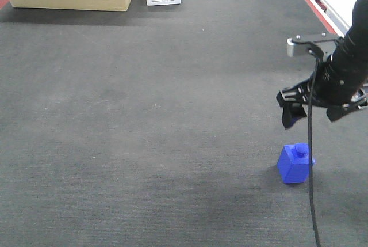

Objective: Pour parts from conveyor to right shelf
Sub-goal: 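Lower the right gripper over the blue block on the conveyor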

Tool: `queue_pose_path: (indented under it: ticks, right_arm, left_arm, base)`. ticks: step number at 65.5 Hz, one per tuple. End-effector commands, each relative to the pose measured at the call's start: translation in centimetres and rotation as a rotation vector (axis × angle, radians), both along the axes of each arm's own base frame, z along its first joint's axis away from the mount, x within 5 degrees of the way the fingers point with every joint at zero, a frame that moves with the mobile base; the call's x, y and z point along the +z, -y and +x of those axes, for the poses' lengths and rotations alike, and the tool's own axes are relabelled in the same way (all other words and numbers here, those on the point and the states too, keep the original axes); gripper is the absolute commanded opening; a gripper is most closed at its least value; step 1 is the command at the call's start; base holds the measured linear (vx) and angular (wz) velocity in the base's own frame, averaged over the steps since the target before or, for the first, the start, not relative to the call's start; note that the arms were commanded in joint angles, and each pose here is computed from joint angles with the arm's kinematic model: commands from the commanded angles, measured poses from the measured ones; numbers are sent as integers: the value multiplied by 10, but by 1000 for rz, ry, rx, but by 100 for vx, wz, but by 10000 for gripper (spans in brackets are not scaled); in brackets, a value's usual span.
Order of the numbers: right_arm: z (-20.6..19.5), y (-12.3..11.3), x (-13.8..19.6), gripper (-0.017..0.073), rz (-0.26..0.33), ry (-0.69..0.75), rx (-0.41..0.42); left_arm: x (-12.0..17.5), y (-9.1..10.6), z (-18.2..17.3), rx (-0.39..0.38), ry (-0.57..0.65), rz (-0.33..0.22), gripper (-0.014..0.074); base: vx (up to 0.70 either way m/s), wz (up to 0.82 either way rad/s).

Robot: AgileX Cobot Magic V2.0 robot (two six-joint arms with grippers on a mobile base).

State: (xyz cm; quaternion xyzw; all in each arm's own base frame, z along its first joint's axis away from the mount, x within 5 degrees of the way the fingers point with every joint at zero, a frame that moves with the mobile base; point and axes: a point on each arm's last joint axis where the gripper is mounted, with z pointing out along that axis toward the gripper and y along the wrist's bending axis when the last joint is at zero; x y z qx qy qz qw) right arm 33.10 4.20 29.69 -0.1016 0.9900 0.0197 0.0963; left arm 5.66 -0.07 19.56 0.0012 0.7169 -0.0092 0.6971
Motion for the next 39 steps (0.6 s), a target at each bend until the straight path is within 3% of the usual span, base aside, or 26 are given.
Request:
queue_pose_path:
  ticks: [1, 39]
  right_arm:
    - [-20, 4, 7, 614, -19, -35, 15]
    - [-14, 2, -26, 602, -11, -104, 24]
  left_arm:
    - [17, 0, -2, 1, 117, -16, -6]
    - [17, 0, -2, 1, 117, -16, -6]
  base:
    - [0, 0]
    - [0, 0]
